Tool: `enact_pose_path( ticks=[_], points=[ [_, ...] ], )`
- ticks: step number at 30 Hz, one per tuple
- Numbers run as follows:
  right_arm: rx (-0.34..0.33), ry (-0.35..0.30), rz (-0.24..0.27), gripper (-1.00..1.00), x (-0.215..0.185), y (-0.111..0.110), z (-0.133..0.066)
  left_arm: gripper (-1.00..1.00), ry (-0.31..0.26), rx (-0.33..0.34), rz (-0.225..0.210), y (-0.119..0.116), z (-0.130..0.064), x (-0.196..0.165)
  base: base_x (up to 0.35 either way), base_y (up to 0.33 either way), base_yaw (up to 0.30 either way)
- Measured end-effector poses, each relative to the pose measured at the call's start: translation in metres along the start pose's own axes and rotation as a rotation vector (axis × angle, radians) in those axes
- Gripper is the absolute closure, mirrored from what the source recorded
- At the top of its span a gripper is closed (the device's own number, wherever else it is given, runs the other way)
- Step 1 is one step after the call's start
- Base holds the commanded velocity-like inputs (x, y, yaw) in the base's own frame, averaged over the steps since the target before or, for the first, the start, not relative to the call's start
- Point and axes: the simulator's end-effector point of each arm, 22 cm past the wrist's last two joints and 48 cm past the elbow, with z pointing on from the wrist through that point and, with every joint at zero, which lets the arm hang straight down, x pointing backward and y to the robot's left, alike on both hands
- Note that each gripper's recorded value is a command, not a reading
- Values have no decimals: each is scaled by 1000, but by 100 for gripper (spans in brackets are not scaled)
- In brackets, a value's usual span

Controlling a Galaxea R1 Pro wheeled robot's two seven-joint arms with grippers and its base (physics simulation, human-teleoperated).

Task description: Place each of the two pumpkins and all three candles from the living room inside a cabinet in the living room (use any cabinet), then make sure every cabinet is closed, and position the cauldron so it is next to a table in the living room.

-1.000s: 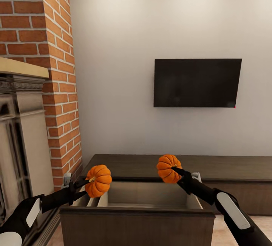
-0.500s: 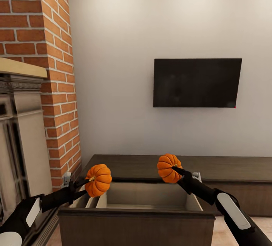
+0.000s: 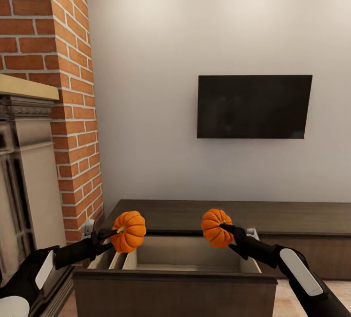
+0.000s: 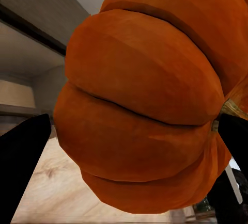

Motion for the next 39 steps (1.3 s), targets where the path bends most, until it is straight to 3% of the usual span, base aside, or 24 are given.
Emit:
enact_pose_path(
  ticks=[4,8,20,27,39],
  points=[
    [95,39,-1,100,10,-20,1,100,17,-20,-19,4,1,4,0,0,0],
    [113,46,1,100,12,-23,0,100,18,-67,-21,14,1,4,0,0,0],
    [100,45,-4,100,9,-17,-1,100,9,-72,-13,11,0,-1,0,0,0],
    [15,68,-21,100,11,20,-3,100,10,-74,-16,13,1,0,0,0,58],
    [31,79,-15,100,14,11,1,100,16,-81,-31,21,3,3,0,0,17]
  ],
)
